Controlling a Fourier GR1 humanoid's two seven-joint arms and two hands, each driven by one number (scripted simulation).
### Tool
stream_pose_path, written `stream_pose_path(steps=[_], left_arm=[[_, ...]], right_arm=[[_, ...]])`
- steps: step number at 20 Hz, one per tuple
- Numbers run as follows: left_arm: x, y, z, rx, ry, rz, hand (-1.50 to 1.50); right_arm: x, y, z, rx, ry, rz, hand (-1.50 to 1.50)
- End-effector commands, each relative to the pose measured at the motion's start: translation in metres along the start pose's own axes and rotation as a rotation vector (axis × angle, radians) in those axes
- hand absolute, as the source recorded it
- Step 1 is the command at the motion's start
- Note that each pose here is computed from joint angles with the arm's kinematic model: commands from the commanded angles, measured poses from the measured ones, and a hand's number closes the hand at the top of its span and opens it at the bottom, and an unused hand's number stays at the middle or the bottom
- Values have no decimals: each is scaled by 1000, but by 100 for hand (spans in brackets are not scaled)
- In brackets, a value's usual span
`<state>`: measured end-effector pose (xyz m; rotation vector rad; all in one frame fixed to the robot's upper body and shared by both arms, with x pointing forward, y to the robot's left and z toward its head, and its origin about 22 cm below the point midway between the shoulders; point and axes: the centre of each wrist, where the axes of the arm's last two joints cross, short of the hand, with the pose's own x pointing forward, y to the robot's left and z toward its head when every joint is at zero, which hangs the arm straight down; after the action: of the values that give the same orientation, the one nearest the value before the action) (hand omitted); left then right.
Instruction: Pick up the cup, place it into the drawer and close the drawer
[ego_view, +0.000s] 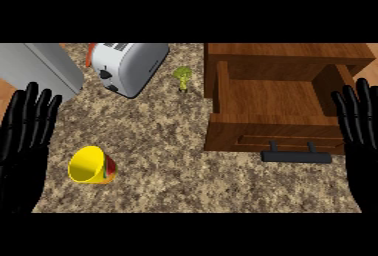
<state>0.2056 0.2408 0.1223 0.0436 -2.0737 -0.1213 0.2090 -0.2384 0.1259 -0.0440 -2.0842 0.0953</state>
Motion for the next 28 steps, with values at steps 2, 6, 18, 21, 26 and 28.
stream_pose_path(steps=[2,6,18,21,26,28], left_arm=[[10,24,1,-125,-37,68,-150],[14,56,9,-389,-91,202,-150],[-56,112,37,-218,258,329,-150],[-82,114,7,-216,302,314,-150],[-125,113,42,-226,349,274,-150],[-130,139,50,-182,361,276,-150]], right_arm=[[3,10,-2,11,-73,7,-150],[1,5,-10,-6,-47,1,-150],[-3,6,-23,170,110,-2,-150],[-20,-7,-38,162,122,-14,-150],[-23,-13,-58,170,76,-27,-150],[-25,-21,-51,193,76,-3,-150]])
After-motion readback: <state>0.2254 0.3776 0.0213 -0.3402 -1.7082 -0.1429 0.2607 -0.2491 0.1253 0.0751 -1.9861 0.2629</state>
